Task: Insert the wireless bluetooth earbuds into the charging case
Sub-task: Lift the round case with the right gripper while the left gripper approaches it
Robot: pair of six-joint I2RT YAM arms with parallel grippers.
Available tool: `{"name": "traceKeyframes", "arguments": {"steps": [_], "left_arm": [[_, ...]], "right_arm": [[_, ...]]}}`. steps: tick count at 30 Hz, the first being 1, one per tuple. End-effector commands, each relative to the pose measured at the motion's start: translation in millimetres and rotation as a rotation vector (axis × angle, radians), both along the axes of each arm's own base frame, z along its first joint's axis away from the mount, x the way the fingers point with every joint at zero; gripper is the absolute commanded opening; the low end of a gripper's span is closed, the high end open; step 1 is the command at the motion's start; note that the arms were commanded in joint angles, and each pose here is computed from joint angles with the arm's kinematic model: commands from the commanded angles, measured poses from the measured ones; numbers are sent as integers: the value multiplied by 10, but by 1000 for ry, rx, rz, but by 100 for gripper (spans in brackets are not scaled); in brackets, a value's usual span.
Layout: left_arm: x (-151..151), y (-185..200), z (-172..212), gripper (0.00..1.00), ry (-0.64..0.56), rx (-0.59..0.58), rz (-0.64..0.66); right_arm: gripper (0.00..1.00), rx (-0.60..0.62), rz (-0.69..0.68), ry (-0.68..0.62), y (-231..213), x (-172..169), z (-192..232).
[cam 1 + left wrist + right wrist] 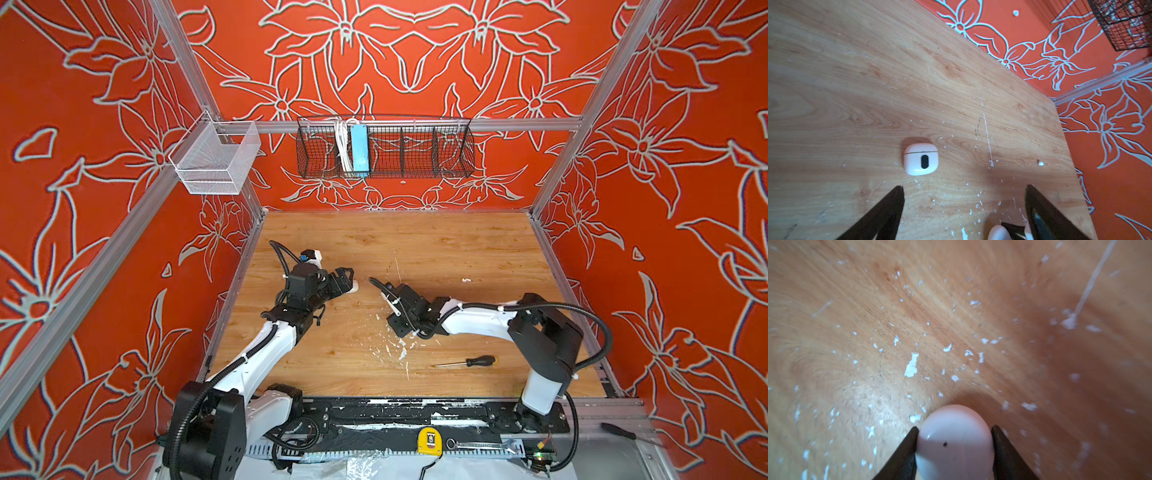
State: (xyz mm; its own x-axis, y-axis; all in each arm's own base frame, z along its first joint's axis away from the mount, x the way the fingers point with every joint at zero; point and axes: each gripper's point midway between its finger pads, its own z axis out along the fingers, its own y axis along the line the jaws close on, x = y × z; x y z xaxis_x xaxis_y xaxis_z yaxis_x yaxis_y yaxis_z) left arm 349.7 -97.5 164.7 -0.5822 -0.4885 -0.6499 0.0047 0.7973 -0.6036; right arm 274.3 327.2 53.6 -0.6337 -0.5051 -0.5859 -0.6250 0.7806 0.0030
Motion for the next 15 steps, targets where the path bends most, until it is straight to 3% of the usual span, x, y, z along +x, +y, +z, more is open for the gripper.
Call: {"name": "traceKeyframes", "arguments": {"steps": [1, 6, 15], "left_arm": [[55, -357, 322, 88, -101, -63, -176], [-106, -1035, 563, 85, -201, -65, -474], [-442, -1609, 728, 79, -289, -101, -761]], "right_arm": [[39, 69, -10, -175, -52, 105, 579], [39, 140, -26, -350, -373, 20, 1079], [38, 191, 18, -615, -675, -375, 1710]]}}
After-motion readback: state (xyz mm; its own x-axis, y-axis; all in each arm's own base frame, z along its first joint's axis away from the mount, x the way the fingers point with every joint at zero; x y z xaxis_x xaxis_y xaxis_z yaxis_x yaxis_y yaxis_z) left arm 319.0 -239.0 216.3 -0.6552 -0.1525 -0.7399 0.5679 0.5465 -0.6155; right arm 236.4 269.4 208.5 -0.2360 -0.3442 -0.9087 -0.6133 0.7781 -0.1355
